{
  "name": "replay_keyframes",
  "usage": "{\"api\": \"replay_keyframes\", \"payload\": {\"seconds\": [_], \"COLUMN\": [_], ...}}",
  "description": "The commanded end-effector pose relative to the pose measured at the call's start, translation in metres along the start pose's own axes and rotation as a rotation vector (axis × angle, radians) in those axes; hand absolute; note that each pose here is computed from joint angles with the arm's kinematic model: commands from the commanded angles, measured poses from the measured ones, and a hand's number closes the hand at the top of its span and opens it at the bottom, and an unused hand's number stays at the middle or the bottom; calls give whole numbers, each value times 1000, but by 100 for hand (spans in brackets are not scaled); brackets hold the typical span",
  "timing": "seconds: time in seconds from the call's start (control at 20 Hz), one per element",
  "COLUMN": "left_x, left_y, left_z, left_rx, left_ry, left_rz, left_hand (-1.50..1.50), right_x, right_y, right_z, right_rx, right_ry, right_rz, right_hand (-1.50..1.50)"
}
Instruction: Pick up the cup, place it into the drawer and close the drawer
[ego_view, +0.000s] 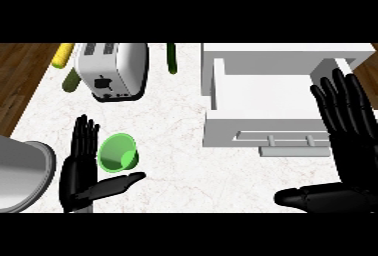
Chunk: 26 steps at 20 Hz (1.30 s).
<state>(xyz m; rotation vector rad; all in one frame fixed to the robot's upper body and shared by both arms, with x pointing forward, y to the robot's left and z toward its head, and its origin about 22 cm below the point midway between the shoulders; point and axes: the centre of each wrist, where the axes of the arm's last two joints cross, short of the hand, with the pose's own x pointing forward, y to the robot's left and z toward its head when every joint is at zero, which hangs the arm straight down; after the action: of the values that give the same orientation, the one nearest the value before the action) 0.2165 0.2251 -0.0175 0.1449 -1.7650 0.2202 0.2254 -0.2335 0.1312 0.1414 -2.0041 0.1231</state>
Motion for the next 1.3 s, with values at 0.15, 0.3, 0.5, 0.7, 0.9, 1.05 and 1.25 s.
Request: {"api": "replay_keyframes", "payload": {"seconds": [0.15, 0.3, 0.5, 0.7, 0.9, 1.05, 1.25], "left_x": [-25, -55, -64, -69, -89, -77, -96], "left_y": [7, 44, 21, 32, 42, 51, 45], "left_z": [-3, 10, 23, 15, 19, -4, 8], "left_rx": [13, -7, 8, 35, 52, 48, 33], "left_ry": [33, 44, 51, 35, 43, 58, 51], "left_rz": [-4, 3, 6, 5, -4, -5, -11], "left_hand": [-150, -150, -150, -150, -150, -150, -150], "right_x": [20, 9, 27, 14, 5, 10, 15], "right_y": [1, 4, 2, -2, 3, -1, 5], "right_z": [-13, 4, -3, 3, -4, 4, -11], "right_rx": [11, 10, -1, 6, 18, 12, 19], "right_ry": [8, 2, 1, -9, 7, 14, -2], "right_rz": [-9, 6, 2, -8, 4, 0, -6], "right_hand": [-150, -150, -150, -150, -150, -150, -150]}}
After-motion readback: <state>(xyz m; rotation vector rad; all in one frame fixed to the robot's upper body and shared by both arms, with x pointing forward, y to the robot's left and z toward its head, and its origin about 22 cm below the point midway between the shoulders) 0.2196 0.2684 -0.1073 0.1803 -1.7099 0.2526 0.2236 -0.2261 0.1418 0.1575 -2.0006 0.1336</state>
